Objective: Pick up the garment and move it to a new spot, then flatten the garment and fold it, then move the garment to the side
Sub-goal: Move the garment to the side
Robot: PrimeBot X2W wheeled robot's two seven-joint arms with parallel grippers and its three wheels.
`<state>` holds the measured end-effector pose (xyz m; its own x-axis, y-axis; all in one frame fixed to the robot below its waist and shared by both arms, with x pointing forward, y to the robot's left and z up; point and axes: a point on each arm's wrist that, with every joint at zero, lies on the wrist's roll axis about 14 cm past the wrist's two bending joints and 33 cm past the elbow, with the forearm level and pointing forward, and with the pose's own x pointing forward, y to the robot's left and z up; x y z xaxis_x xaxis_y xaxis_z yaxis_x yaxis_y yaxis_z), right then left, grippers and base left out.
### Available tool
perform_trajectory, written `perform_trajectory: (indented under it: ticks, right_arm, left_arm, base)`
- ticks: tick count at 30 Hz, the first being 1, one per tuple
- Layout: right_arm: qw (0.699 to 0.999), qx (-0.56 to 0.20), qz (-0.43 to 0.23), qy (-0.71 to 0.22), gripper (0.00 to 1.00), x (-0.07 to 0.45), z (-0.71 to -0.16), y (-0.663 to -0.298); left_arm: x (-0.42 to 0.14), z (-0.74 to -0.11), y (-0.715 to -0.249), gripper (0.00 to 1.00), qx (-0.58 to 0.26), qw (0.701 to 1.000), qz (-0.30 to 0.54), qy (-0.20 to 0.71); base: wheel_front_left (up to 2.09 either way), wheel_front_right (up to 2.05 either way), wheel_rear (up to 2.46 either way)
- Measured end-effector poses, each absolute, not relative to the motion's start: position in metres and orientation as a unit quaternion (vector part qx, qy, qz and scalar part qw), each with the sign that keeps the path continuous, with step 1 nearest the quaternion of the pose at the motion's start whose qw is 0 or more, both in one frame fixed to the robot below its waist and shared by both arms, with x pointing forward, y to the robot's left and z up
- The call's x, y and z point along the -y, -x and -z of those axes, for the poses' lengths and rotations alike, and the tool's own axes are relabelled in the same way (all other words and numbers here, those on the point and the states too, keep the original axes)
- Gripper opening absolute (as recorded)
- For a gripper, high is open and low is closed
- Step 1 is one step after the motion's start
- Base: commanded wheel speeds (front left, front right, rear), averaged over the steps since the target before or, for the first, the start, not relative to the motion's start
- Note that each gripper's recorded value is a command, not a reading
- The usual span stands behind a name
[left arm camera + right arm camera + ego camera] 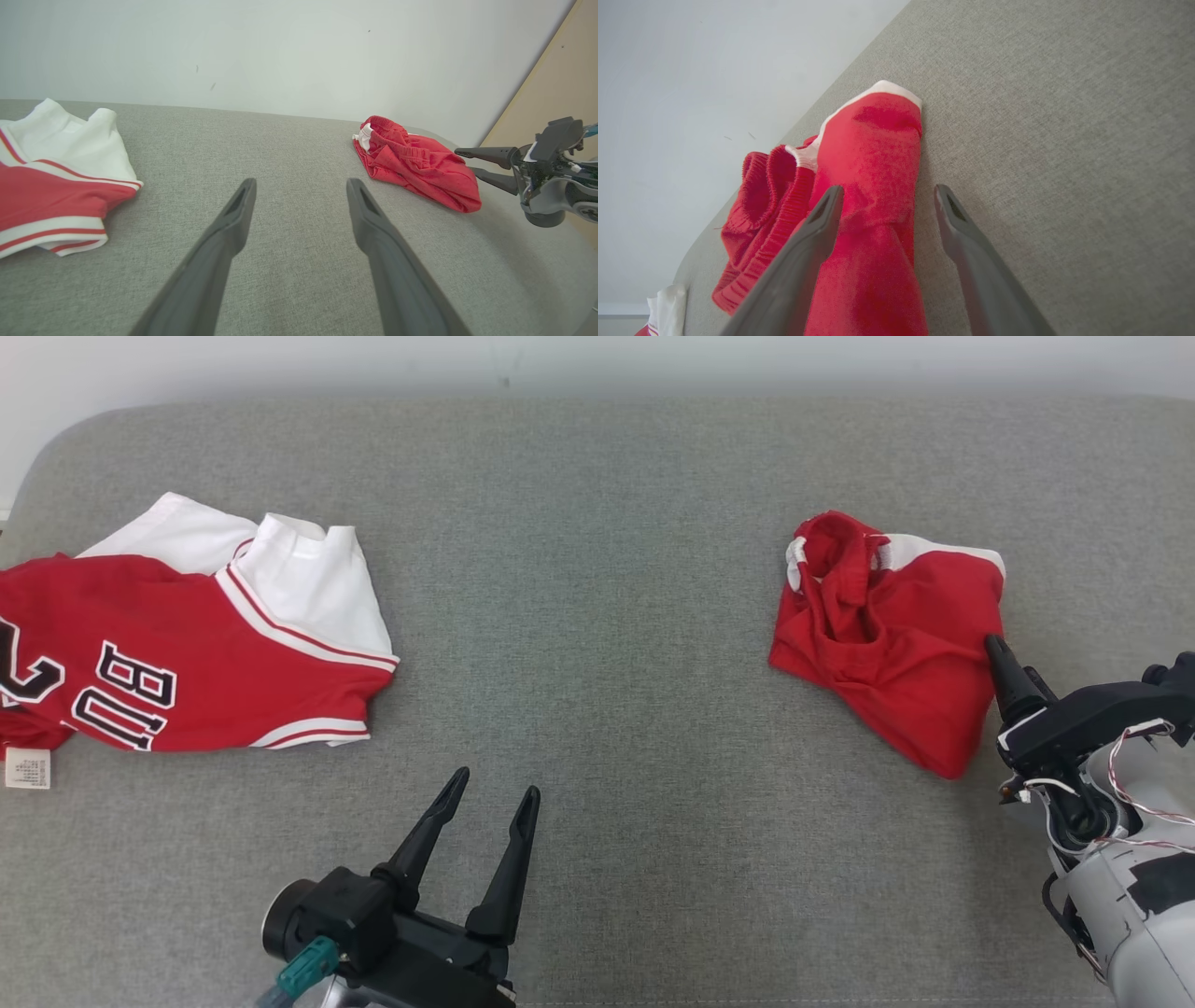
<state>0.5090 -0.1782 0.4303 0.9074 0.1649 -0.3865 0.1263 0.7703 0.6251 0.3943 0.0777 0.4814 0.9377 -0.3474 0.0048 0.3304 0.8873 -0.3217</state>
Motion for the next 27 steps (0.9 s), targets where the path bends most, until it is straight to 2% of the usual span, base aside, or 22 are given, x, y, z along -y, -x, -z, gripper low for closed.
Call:
perform_trajectory:
  ticks: [16,17,18,20,22,27]
  right_arm:
    - [0.891,-0.268,-0.006,-0.366,1.0,0.163,-0.412,-0.515]
    - [0.89,-0.27,-0.006,-0.368,0.77,0.163,-0.411,-0.516]
    - [0.887,-0.269,-0.004,-0.375,0.48,0.162,-0.412,-0.518]
    - [0.882,-0.27,-0.001,-0.386,0.21,0.162,-0.412,-0.519]
    - [0.881,-0.272,-0.002,-0.387,0.0,0.16,-0.412,-0.521]
    - [0.88,-0.271,-0.007,-0.389,0.0,0.156,-0.415,-0.524]
  left_arm:
    - [-0.085,-0.477,-0.396,1.0,-0.031,0.973,0.165,0.16]
    - [-0.085,-0.476,-0.396,1.0,-0.032,0.973,0.164,0.16]
    - [-0.086,-0.476,-0.396,1.0,-0.032,0.973,0.163,0.16]
    - [-0.086,-0.475,-0.396,1.0,-0.033,0.973,0.162,0.16]
    - [-0.087,-0.474,-0.397,1.0,-0.035,0.973,0.161,0.16]
    - [-0.087,-0.474,-0.398,1.0,-0.034,0.973,0.161,0.16]
  base:
    - [0.0,0.0,0.0]
    - [0.0,0.0,0.0]
    - [0.0,0.0,0.0]
    - [0.0,0.0,0.0]
    - [0.0,0.0,0.0]
    - [0.0,0.0,0.0]
